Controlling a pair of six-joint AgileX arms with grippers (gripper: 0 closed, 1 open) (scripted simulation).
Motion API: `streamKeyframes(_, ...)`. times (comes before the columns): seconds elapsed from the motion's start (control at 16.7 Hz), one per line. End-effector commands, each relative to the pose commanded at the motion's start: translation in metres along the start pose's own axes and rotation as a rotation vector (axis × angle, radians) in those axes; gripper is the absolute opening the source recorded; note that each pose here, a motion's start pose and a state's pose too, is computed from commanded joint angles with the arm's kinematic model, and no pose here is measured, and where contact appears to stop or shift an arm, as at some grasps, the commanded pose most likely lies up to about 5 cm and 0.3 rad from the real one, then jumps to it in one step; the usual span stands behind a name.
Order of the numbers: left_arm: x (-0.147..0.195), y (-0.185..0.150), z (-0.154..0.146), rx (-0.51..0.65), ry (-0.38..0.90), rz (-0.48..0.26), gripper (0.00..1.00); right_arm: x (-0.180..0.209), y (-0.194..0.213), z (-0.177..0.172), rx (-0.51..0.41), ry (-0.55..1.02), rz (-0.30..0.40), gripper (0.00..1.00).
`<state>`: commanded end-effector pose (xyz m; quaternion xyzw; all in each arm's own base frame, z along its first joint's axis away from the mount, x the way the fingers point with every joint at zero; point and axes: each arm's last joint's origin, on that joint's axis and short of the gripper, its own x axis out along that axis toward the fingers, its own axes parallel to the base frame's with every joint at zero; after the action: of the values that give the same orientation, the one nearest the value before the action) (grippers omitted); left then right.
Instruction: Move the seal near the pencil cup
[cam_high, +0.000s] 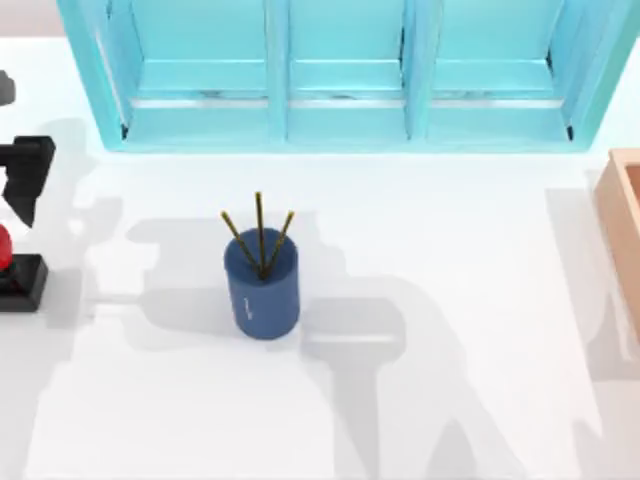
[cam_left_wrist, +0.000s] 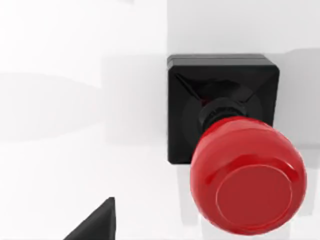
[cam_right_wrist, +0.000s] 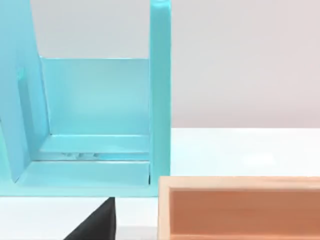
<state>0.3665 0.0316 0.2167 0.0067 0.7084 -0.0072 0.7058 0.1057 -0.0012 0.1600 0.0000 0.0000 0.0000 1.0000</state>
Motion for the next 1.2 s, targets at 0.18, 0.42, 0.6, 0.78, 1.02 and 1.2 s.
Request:
streamKeyframes(0.18,0.038,0.0,0.002,0.0,-0.015,0.002,1.0,0.0,0.0,0.0,0.0,0.0,0.0,1.0)
streamKeyframes(0.42,0.067,0.0,-0.003,0.0,-0.003,0.0,1.0,0.0,0.0,0.0,0.0,0.0,0.0,1.0)
streamKeyframes(0.6,0.068,0.0,-0.003,0.0,-0.003,0.0,1.0,0.0,0.0,0.0,0.0,0.0,0.0,1.0)
streamKeyframes(0.78,0.068,0.0,-0.003,0.0,-0.003,0.0,0.77,0.0,0.0,0.0,0.0,0.0,0.0,1.0)
streamKeyframes(1.02,0.068,0.0,-0.003,0.0,-0.003,0.0,0.47,0.0,0.0,0.0,0.0,0.0,0.0,1.0)
streamKeyframes(1.2,0.068,0.0,-0.003,0.0,-0.003,0.0,0.25,0.0,0.0,0.0,0.0,0.0,0.0,1.0)
